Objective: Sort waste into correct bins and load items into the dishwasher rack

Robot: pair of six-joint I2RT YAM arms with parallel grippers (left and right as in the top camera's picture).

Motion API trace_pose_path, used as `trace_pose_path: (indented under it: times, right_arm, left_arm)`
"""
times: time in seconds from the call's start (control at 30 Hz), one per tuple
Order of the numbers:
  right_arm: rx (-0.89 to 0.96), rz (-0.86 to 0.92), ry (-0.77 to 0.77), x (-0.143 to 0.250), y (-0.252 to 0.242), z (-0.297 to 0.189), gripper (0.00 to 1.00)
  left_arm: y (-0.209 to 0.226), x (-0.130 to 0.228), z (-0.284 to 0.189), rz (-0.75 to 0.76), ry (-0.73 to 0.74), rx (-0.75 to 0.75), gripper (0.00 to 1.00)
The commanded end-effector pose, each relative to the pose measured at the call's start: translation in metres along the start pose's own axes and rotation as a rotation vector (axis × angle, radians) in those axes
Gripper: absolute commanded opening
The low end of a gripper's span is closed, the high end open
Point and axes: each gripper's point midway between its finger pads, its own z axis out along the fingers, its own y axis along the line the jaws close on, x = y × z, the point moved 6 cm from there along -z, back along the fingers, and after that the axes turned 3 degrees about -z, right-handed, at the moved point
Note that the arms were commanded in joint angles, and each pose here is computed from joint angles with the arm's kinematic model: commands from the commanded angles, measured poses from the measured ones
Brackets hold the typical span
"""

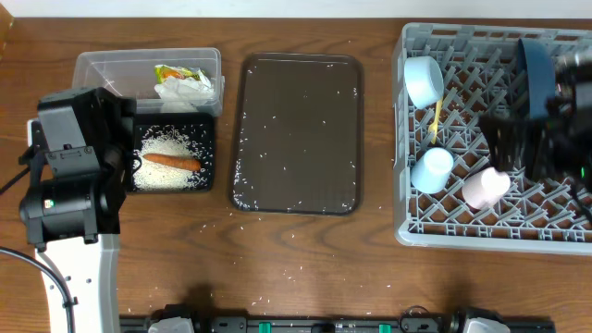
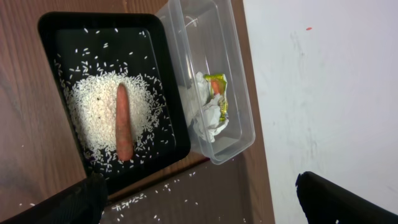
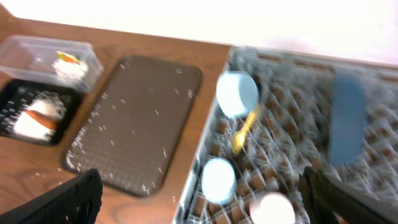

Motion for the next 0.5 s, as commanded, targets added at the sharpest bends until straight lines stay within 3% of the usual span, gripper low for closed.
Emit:
trace_pose_path:
  times: [0.0, 0.23, 0.47]
  right_arm:
    - [0.125, 0.023, -0.008, 0.013, 0.0, -0.026, 0.99]
    - [0.133, -0.048, -0.1, 0.028, 0.014, -0.046, 0.99]
    - [0.022, -0.148, -0.339, 0.049, 0.012, 0.013, 0.99]
  left_arm:
    - [0.001, -0.002, 0.001, -0.006, -0.01, -0.008, 0.99]
    - [0.001, -0.002, 0.001, -0.006, -0.01, -0.008, 0.99]
    - [0.001, -0.002, 0.001, -0.006, -0.01, -0.008, 0.99]
